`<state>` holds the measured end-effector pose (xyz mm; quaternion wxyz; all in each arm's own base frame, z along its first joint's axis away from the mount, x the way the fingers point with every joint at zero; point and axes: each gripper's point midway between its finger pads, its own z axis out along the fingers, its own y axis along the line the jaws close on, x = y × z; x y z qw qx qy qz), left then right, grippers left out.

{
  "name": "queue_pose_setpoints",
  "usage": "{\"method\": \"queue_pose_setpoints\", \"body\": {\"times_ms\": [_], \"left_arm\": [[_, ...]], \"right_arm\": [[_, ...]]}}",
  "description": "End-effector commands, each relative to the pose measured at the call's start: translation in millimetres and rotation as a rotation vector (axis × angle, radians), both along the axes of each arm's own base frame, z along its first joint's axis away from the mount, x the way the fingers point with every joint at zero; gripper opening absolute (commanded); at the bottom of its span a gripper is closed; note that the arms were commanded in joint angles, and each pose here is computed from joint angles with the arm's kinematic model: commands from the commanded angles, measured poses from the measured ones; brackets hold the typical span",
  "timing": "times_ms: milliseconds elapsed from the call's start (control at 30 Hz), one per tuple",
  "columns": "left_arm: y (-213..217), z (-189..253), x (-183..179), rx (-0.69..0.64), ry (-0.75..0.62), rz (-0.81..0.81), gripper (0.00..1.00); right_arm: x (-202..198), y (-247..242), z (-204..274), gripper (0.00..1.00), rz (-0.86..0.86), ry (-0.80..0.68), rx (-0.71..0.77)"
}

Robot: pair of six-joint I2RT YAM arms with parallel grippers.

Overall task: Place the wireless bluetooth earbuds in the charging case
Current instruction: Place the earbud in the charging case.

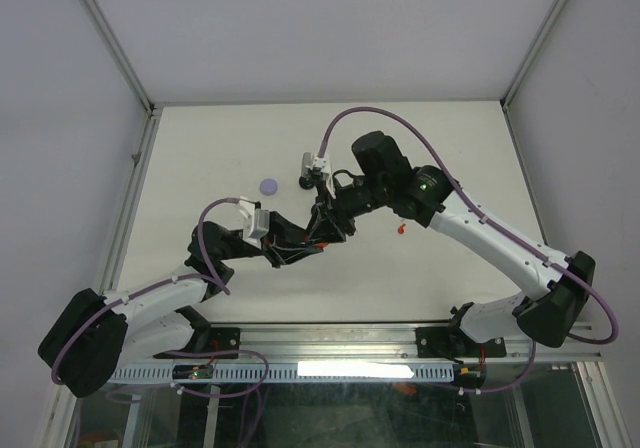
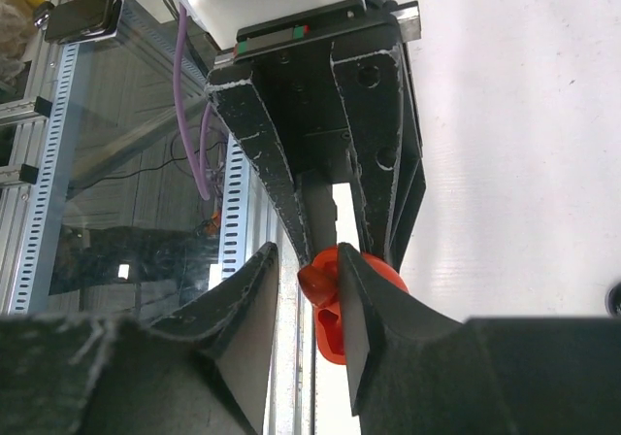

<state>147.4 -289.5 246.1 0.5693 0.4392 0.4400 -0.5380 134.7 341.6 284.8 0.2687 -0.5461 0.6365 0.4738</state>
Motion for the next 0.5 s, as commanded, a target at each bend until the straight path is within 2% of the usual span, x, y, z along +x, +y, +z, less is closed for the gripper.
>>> {"method": "queue_pose_setpoints", "body": {"times_ms": [0,233,467], "left_arm": [[-1,37,-13,-0.082,-0.128,-0.074,0.00],[1,33,-6,-0.093,-0.117,-0.024,0.00],[11,23,16,-0.111,-0.092,0.148,0.00]], "right_arm": [[8,5,20,0.34,0.013,-0.077,0.045],[23,5,31,0.39,-0.094,-0.109,0.053],[39,-8,51,0.45,-0.282,-0.151,0.098]]}}
